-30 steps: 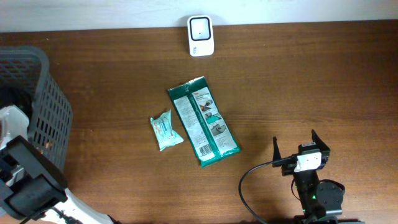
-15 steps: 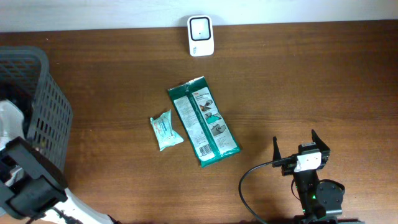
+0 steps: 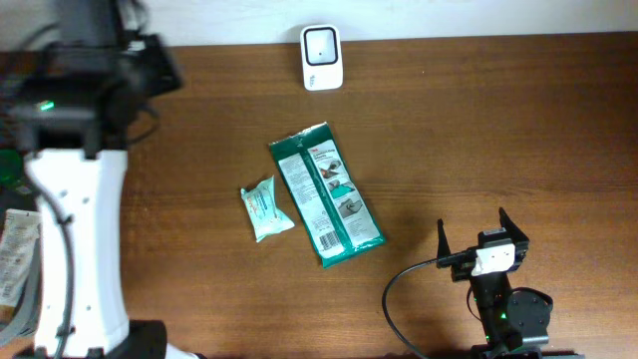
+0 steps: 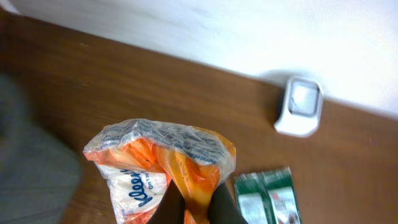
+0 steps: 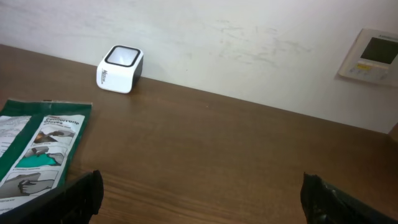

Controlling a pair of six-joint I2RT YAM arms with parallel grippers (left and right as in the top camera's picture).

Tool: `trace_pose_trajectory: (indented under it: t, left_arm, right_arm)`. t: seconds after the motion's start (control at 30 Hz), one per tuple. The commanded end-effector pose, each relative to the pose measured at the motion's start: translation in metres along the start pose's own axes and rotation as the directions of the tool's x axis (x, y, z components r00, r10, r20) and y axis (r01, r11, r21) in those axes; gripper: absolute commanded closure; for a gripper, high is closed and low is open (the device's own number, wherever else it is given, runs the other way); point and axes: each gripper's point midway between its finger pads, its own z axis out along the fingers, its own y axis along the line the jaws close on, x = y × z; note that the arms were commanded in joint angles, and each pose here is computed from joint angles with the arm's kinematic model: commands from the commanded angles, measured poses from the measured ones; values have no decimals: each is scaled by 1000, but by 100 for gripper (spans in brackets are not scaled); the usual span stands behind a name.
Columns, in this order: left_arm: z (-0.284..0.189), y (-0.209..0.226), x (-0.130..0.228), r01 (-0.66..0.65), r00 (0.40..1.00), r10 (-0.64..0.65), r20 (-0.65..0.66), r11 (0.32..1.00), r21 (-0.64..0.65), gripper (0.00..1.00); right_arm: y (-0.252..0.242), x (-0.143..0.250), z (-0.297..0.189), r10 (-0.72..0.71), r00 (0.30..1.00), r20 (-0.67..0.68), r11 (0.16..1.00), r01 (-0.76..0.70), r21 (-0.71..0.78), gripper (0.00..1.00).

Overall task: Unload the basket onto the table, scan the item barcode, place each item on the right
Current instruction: 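Carry the Kleenex pack out and set it right of the glove pack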

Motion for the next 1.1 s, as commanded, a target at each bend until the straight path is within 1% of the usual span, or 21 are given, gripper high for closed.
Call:
trace_pose_trajectory:
  t: [0.0,0.03,0.1,0.17,0.23,0.27,0.37,0.5,0.53,0.57,0.6,0.63,0.67,0.7,0.73,0.83,0.9,1.0,1.03,1.07]
  left_arm:
    - [41,-82,51,-195,971,206,-126,976,95,100]
    - [48,-98,63,-229,958,245,-149,966,116,100]
    - [71,-142,104,-345,902,378,-210,921,181,100]
    - [102,-190,155,-488,802,547,-242,832,262,100]
    - [118,-217,194,-559,727,635,-261,768,311,100]
    - [123,-230,216,-574,694,663,-279,744,342,100]
    - [130,-255,261,-612,625,722,-297,690,387,100]
    - [131,-277,293,-636,583,761,-285,646,422,100]
    - [129,-280,299,-641,573,769,-283,635,431,96]
    - [125,-284,304,-646,565,777,-276,625,438,89]
    - [122,-287,307,-650,560,783,-271,617,443,79]
    - [120,-289,309,-652,557,787,-267,613,447,65]
    - [120,-290,309,-653,555,788,-266,611,448,49]
    - [120,-290,309,-652,556,788,-266,611,448,41]
    - [120,-290,309,-652,556,787,-267,612,447,37]
    - [121,-291,305,-656,565,785,-255,615,438,36]
    - [123,-290,287,-673,587,775,-233,628,391,37]
    - [101,-279,206,-673,675,721,-157,689,269,38]
    - [86,-268,164,-648,723,681,-118,727,224,38]
    - [74,-257,137,-624,755,649,-93,754,205,38]
  right_arm:
    - [3,2,0,0,1000,-2,1000,0,-15,2]
    - [3,2,0,0,1000,-2,1000,0,-15,2]
    - [3,2,0,0,1000,-2,1000,0,-15,2]
    - [3,2,0,0,1000,-2,1000,0,-15,2]
    - [3,2,0,0,1000,-2,1000,0,-15,2]
    - [3,2,0,0,1000,-2,1000,0,-15,2]
    - [3,2,0,0,1000,-2,1000,0,-15,1]
    - [3,2,0,0,1000,-2,1000,0,-15,2]
    - [3,2,0,0,1000,-2,1000,0,-15,2]
    - [3,2,0,0,1000,-2,1000,0,-15,2]
    - [3,2,0,0,1000,-2,1000,0,-15,2]
    - [3,2,0,0,1000,-2,1000,0,-15,2]
    - [3,2,0,0,1000,-2,1000,0,-15,2]
    - [3,2,0,0,1000,-2,1000,0,-15,2]
    - [3,2,0,0,1000,-2,1000,0,-15,2]
    - [3,2,0,0,1000,-2,1000,0,-15,1]
    - [3,2,0,0,1000,-2,1000,0,-15,2]
    - [3,2,0,0,1000,-2,1000,0,-15,2]
    - [3,2,0,0,1000,-2,1000,0,-15,2]
    - [3,2,0,0,1000,-2,1000,0,-15,1]
